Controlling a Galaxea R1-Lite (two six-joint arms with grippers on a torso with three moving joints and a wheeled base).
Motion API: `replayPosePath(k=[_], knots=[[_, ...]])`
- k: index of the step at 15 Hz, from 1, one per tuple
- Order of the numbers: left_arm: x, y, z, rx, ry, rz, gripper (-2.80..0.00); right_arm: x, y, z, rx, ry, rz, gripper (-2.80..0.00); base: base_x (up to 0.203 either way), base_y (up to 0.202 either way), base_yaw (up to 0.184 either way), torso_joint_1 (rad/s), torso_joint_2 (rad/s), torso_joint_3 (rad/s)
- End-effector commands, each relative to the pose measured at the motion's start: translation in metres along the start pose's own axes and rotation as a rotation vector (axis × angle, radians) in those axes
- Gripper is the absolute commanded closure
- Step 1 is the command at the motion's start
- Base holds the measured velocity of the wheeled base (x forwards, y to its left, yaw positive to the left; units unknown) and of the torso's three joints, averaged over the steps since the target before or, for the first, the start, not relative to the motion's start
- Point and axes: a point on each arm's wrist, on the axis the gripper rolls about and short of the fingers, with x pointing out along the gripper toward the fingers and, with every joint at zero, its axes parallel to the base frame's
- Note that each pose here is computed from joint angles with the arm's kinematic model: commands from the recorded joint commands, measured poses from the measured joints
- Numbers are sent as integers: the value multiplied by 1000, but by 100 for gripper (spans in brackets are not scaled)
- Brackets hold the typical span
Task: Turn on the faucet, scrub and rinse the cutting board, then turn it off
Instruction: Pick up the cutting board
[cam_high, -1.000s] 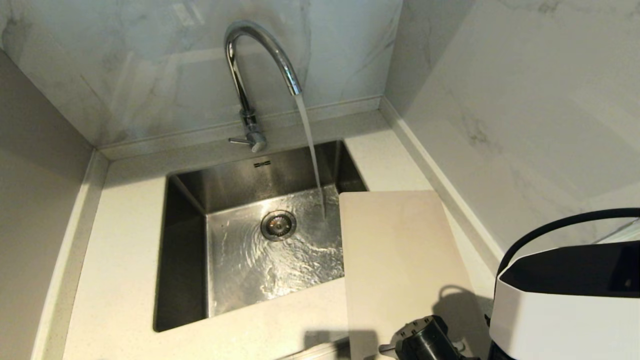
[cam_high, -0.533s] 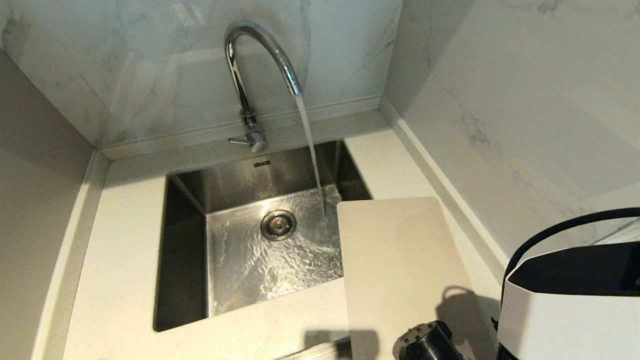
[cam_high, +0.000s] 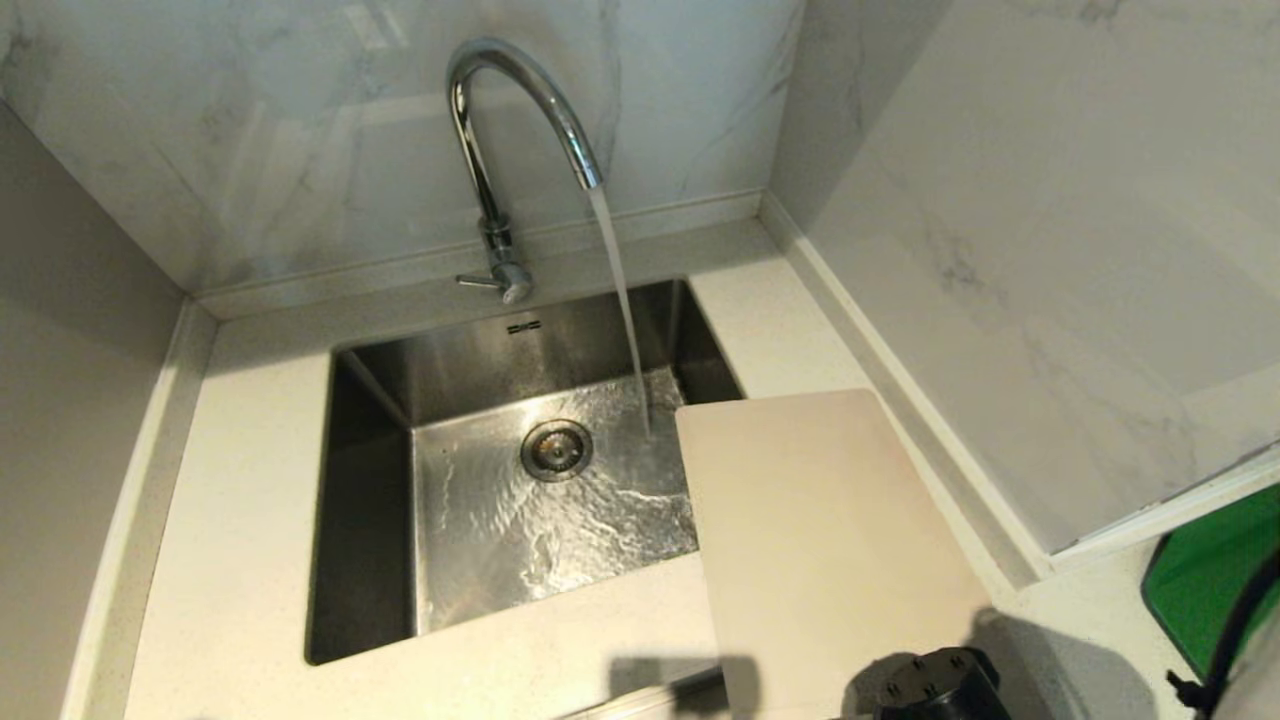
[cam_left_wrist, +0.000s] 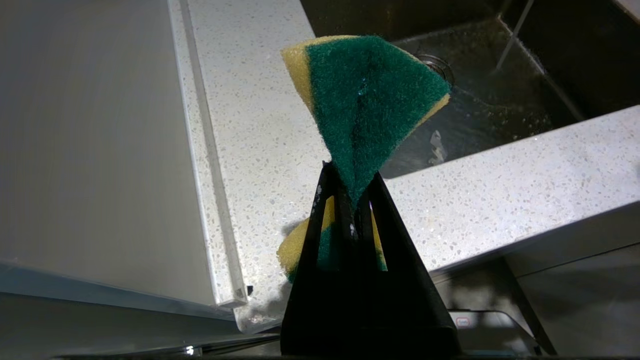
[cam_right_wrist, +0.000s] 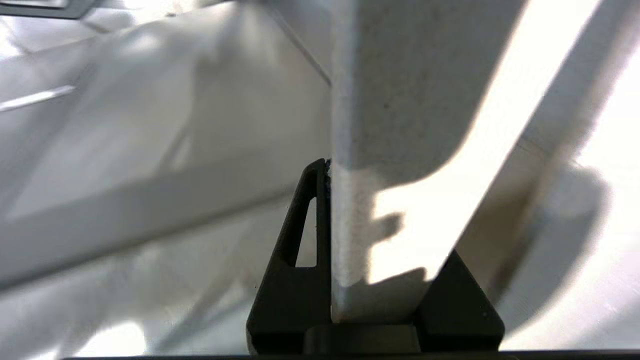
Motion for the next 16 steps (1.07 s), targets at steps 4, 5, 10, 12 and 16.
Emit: replayPosePath(k=[4, 5, 10, 12, 16], knots=[[0, 0, 0, 0, 2, 1, 0, -34, -17, -10, 31, -39, -160, 0, 0, 0, 0, 0, 0, 0], [0, 0, 0, 0, 2, 1, 0, -37, -20, -12, 38, -39, -182, 0, 0, 0, 0, 0, 0, 0], [0, 0, 0, 0, 2, 1, 0, -68, -57, -28, -42, 13, -357, 0, 0, 0, 0, 0, 0, 0], [0, 0, 0, 0, 2, 1, 0, -89, -67, -34, -87, 35, -365, 0, 0, 0, 0, 0, 0, 0], [0, 0, 0, 0, 2, 1, 0, -127, -79, -40, -183, 58, -460, 0, 0, 0, 0, 0, 0, 0]])
